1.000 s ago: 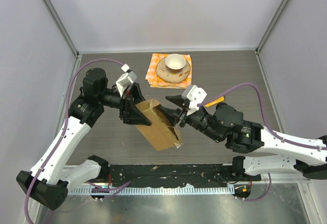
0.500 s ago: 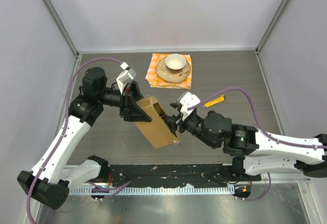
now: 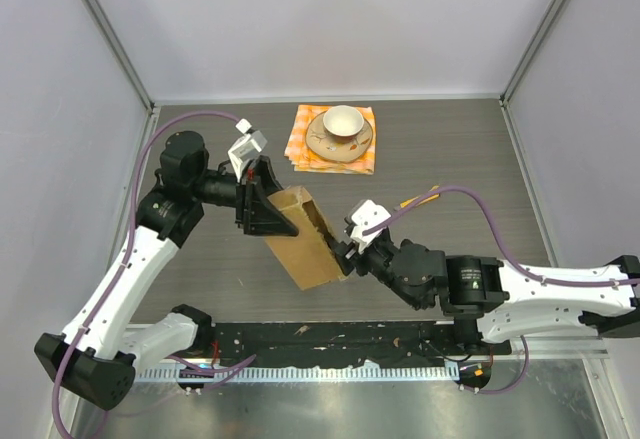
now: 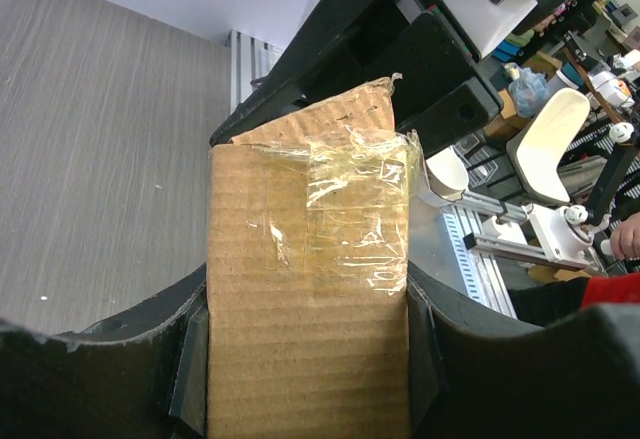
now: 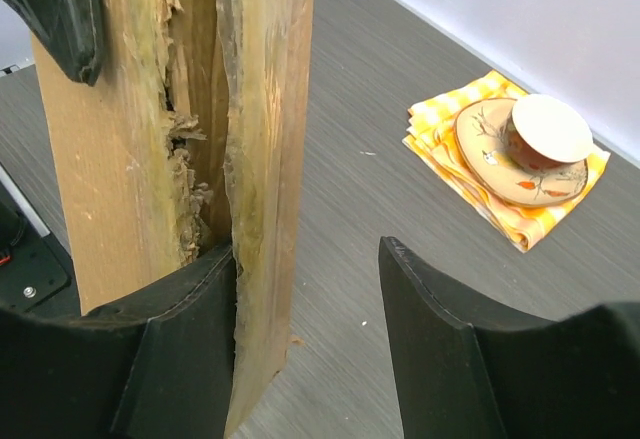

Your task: Unpack the express box

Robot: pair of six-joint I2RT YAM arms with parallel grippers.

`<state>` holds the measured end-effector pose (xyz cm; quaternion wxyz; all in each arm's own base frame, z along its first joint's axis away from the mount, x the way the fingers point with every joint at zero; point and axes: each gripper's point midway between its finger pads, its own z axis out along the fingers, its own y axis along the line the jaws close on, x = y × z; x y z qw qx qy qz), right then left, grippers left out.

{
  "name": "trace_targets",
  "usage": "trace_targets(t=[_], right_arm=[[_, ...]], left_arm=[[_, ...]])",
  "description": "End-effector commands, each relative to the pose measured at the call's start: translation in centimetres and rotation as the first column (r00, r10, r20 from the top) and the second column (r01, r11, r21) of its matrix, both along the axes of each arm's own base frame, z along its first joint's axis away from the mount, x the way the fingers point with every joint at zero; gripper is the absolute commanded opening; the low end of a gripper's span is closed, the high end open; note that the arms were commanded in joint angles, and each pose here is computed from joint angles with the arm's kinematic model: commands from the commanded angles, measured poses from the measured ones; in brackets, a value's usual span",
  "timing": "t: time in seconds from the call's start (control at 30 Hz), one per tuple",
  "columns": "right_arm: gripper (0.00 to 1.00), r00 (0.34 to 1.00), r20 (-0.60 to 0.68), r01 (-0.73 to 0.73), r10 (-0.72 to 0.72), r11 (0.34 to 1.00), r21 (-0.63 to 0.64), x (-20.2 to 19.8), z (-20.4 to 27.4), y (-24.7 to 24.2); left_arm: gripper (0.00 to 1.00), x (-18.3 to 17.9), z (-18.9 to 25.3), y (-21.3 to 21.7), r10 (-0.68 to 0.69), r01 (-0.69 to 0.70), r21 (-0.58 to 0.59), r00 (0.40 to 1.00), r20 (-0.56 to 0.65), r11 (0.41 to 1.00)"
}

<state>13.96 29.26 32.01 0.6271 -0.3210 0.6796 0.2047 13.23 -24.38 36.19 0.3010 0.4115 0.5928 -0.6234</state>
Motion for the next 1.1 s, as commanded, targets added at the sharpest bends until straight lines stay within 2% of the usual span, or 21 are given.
trace_targets(t=[0.0,0.13,0.4,0.57,0.7,0.83,0.93,1.07], right_arm=[[0.59,0.999,-0.04,0.002,-0.008,0.988,-0.156,-1.0,-4.8,-1.1],[0.6,0.998,-0.056,0.005,-0.016,0.982,-0.191,-1.6,-6.1,-1.4],[0.6,0.994,-0.106,-0.002,-0.014,0.989,-0.149,-2.3,-5.8,-2.7],[0.59,0.991,-0.13,-0.006,-0.016,0.986,-0.17,-2.7,-7.0,-2.6],[0.49,0.992,-0.125,-0.004,-0.017,0.987,-0.161,-2.7,-7.4,-2.6],[0.29,0.995,-0.102,0.001,-0.015,0.991,-0.132,-2.5,-6.1,-2.6],[0.2,0.993,-0.111,-0.047,0.038,0.995,-0.085,-3.0,-4.1,-2.9],[0.12,0.982,-0.117,-0.143,0.146,0.989,0.042,-4.3,0.7,-4.0]], left_arm=[[0.0,-0.1,2.6,0.2,-0.003,0.011,-0.064,0.992,0.124,0.998],[0.0,0.1,2.8,0.3,0.005,0.003,-0.067,0.992,0.129,0.998],[0.0,0.4,2.9,0.3,0.019,-0.01,-0.071,0.991,0.136,0.997],[0.0,0.5,3.0,0.3,0.023,-0.013,-0.072,0.991,0.135,0.997],[0.0,0.5,3.1,0.3,0.024,-0.014,-0.074,0.991,0.135,0.997],[0.0,-0.1,3.5,0.5,-0.007,0.018,-0.078,0.99,0.14,0.997],[0.0,-1.0,3.8,0.7,-0.047,0.061,-0.081,0.986,0.161,0.995],[0.0,-1.9,3.6,1.0,-0.098,0.113,-0.078,0.98,0.172,0.99]])
